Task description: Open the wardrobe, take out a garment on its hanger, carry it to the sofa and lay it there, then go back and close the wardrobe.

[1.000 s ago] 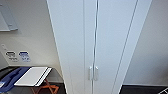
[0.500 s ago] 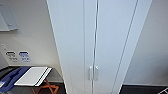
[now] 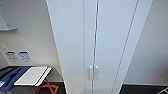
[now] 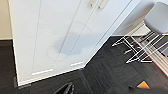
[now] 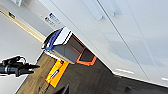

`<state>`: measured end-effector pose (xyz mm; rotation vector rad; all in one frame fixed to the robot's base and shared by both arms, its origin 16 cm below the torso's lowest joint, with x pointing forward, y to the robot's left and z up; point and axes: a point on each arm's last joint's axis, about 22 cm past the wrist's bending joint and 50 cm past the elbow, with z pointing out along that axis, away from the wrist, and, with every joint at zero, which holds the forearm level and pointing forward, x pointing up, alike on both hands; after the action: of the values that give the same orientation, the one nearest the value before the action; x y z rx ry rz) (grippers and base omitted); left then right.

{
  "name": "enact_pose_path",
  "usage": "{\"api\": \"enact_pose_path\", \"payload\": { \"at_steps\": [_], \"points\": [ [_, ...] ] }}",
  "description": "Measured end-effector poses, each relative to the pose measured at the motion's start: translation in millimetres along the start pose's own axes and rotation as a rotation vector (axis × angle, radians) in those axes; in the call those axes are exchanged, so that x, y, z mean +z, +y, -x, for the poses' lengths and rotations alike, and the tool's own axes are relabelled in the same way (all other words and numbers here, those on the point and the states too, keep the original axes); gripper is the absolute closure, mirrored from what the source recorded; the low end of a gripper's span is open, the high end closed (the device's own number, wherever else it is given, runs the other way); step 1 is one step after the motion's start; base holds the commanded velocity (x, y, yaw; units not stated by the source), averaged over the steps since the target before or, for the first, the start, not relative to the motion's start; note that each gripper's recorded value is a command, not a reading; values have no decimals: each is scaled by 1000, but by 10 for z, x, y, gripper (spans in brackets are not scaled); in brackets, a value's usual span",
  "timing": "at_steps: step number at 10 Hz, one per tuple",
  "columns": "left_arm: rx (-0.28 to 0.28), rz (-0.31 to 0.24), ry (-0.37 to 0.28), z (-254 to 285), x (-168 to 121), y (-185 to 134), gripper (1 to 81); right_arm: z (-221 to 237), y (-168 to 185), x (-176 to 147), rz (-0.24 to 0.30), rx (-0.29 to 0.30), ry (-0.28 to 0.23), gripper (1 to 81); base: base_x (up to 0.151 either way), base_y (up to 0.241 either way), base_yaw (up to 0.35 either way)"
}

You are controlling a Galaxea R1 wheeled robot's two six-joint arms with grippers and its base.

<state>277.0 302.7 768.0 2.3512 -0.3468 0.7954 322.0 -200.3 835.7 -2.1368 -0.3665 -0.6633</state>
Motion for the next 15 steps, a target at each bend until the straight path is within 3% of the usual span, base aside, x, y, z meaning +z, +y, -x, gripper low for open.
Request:
{"api": "enact_pose_path", "payload": {
  "at_steps": [3,5,10,13,15],
  "points": [
    [92,4,24,-821,48,-52,10,-597,-97,46,-15,-58,31,10,0,0,0],
    [133,20,34,-1329,180,-2,10,-931,-359,309,-72,-96,20,10,0,0,0],
    [92,9,20,-1878,780,-109,10,-1506,-288,874,-49,-124,-14,10,0,0,0],
    [101,31,28,-2198,1084,48,10,-1817,-340,1118,-39,-147,-23,10,0,0,0],
    [117,44,31,-2367,1282,165,10,-1893,-162,1170,0,-132,-23,10,0,0,0]
  ]
}}
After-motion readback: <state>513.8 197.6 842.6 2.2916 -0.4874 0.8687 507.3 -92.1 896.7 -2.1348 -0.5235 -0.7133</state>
